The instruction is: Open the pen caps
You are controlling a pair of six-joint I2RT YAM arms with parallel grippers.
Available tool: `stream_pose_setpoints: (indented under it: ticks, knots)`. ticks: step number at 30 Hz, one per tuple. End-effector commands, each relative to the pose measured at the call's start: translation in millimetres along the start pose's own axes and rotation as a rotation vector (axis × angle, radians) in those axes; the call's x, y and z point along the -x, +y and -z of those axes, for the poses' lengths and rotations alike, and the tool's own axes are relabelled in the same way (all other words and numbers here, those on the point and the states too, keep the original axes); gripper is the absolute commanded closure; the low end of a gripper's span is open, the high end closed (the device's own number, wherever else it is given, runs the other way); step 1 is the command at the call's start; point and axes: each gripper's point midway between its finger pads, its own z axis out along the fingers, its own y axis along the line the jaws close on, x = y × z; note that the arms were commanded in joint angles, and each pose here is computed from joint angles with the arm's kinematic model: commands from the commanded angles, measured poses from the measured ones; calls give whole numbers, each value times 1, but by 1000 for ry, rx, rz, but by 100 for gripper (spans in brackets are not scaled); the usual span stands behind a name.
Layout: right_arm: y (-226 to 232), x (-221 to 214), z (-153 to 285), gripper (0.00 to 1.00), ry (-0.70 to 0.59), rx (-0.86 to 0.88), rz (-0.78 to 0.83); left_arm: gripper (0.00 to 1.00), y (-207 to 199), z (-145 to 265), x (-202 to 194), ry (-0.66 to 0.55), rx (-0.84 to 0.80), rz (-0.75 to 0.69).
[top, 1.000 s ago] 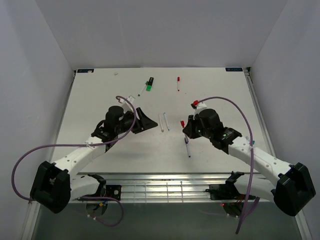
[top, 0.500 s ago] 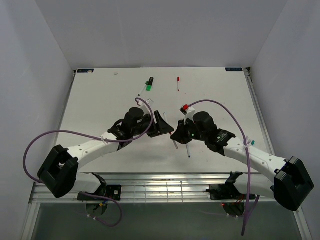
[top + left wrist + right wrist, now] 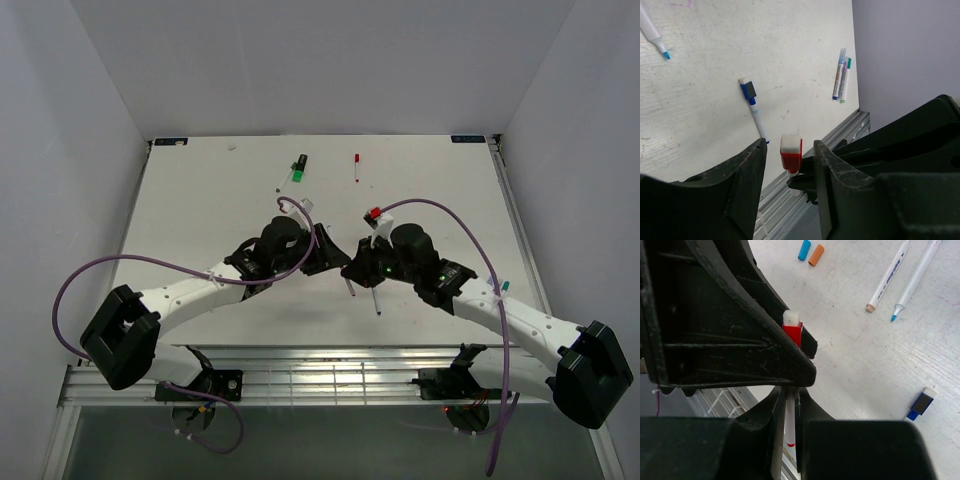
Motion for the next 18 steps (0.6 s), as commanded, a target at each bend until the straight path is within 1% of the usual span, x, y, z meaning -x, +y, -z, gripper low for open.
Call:
stream_pose_setpoints:
  ticks: [1, 2, 5, 7, 8, 11, 12, 14, 15, 16, 17, 18]
  knots:
    - [13, 14, 3, 92, -53, 45, 11, 48, -9, 1, 13, -54, 16, -8]
    - [11, 13, 3, 92, -51, 41, 8, 56, -8, 0, 13, -56, 21, -6]
    - [12, 11, 2, 92, -50, 47, 6, 67, -10, 0, 14, -64, 23, 0]
    - [12, 10, 2, 92, -48, 49, 4, 69, -9, -1, 15, -66, 28, 0]
    - [12, 10, 1, 92, -44, 50, 5, 73, -9, -2, 15, -66, 29, -4]
    - [12, 8, 0, 92, -40, 55, 5, 78, -8, -2, 15, -69, 38, -8]
    - [12, 8, 0, 92, -37, 56, 7, 83, -7, -2, 15, -68, 40, -11]
    - [12, 7, -1, 92, -29, 59, 22, 88, -7, -2, 14, -64, 41, -15]
    - [12, 7, -1, 92, -24, 57, 28, 93, -6, -1, 14, -62, 43, -17]
    - [12, 8, -1, 90, -20, 56, 41, 95, -6, -1, 14, -64, 44, -18]
    - [10, 7, -2, 83, -14, 47, 43, 95, -6, 1, 14, -66, 46, -26]
    - [9, 7, -2, 79, -16, 43, 47, 96, -7, 2, 15, -69, 47, -31]
